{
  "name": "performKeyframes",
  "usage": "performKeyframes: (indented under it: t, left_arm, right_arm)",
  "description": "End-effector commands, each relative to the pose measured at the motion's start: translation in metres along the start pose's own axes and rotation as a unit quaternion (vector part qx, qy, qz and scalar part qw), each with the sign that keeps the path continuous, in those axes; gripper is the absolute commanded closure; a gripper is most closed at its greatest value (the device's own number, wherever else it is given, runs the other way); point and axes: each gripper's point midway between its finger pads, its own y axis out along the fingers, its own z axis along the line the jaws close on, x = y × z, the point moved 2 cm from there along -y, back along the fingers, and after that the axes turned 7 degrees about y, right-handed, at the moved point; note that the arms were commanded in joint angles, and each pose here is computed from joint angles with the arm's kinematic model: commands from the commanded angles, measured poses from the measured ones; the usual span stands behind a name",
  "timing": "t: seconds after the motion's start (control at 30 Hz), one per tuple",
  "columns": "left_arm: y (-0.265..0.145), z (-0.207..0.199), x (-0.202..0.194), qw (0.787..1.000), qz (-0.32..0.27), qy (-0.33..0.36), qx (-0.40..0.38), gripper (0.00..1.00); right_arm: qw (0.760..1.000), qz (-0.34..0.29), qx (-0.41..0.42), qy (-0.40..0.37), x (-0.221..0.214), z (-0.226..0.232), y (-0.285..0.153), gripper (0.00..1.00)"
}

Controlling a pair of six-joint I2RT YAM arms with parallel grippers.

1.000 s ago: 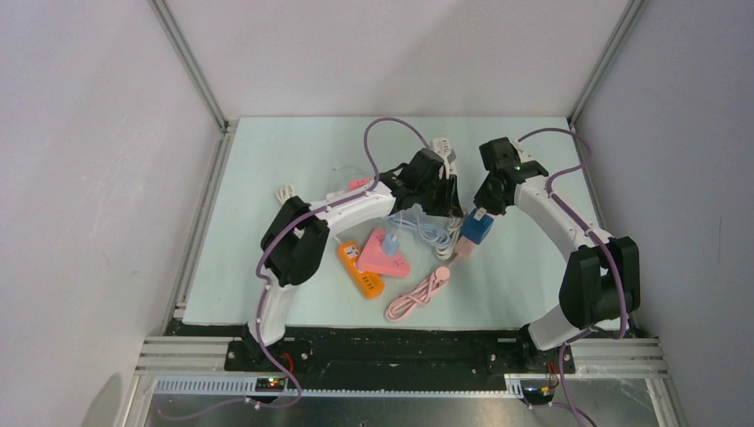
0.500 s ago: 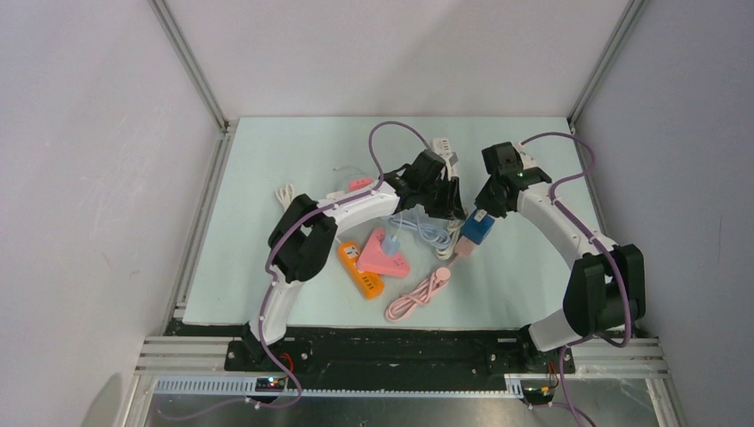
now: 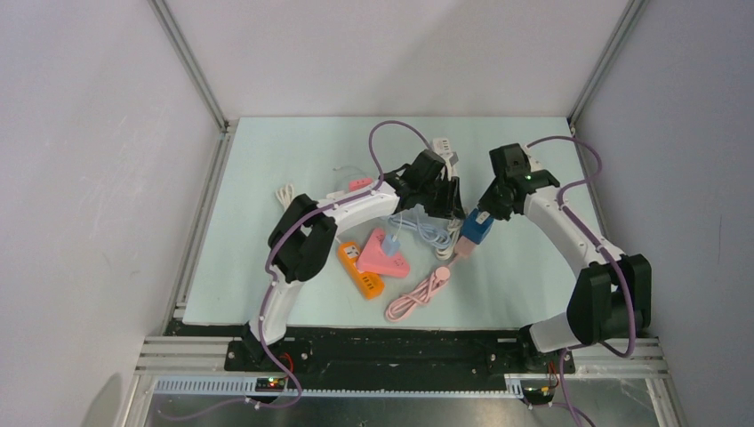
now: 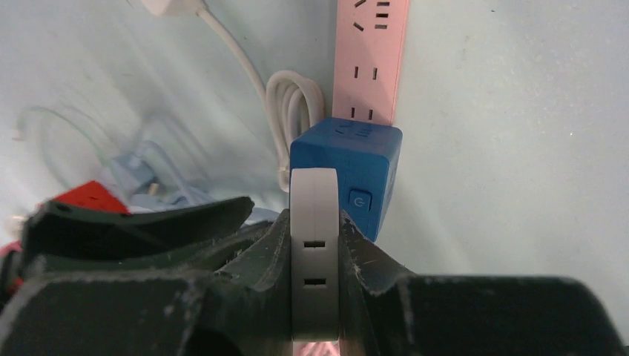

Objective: Insert the plug
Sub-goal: Adjust the plug.

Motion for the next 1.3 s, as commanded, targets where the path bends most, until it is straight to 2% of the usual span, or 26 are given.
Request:
performKeyframes:
  t: [0.0,0.13,0.23,0.33,0.4,0.7,0.93,1.07,1.1,1.17,1.27]
  left_arm:
    - [-0.055,-0.030,0.036,0.988,-0.075,0.132,-0.012,0.51]
    - [-0.081,-0.053,0.030,0.962,-0.117,0.244,-0.040,0.47]
    - [-0.098,-0.080,0.023,0.939,-0.158,0.291,-0.091,0.43]
    - [-0.102,-0.101,0.017,0.919,-0.172,0.339,-0.101,0.39]
    - [-0.099,-0.109,0.014,0.911,-0.175,0.360,-0.097,0.39]
    - [-0.092,-0.112,0.012,0.899,-0.186,0.394,-0.050,0.41]
    - [-0.087,-0.098,0.014,0.880,-0.190,0.435,0.014,0.60]
    - [-0.089,-0.093,0.014,0.868,-0.187,0.458,0.028,0.85]
    - [-0.090,-0.093,0.013,0.867,-0.185,0.462,0.028,0.94]
    - [-0.092,-0.091,0.013,0.863,-0.181,0.470,0.034,0.99]
    - [-0.093,-0.088,0.012,0.858,-0.177,0.480,0.040,1.00]
  right_arm:
    - [0.993,0.050,0.058,0.090,0.007,0.007,-0.031,1.00]
    - [0.982,0.096,0.082,0.139,0.000,0.010,-0.049,1.00]
    - [0.976,0.117,0.092,0.157,-0.006,0.011,-0.063,1.00]
    - [0.971,0.128,0.097,0.177,-0.012,0.013,-0.075,1.00]
    - [0.967,0.137,0.101,0.192,-0.015,0.014,-0.082,1.00]
    - [0.950,0.175,0.122,0.228,-0.030,0.024,-0.107,1.00]
    - [0.940,0.202,0.131,0.241,-0.036,0.028,-0.116,1.00]
    - [0.941,0.203,0.133,0.237,-0.036,0.027,-0.118,1.00]
    - [0.941,0.204,0.131,0.238,-0.036,0.026,-0.117,1.00]
    - [0.940,0.205,0.130,0.238,-0.036,0.025,-0.117,1.00]
    - [0.940,0.203,0.134,0.238,-0.034,0.025,-0.118,1.00]
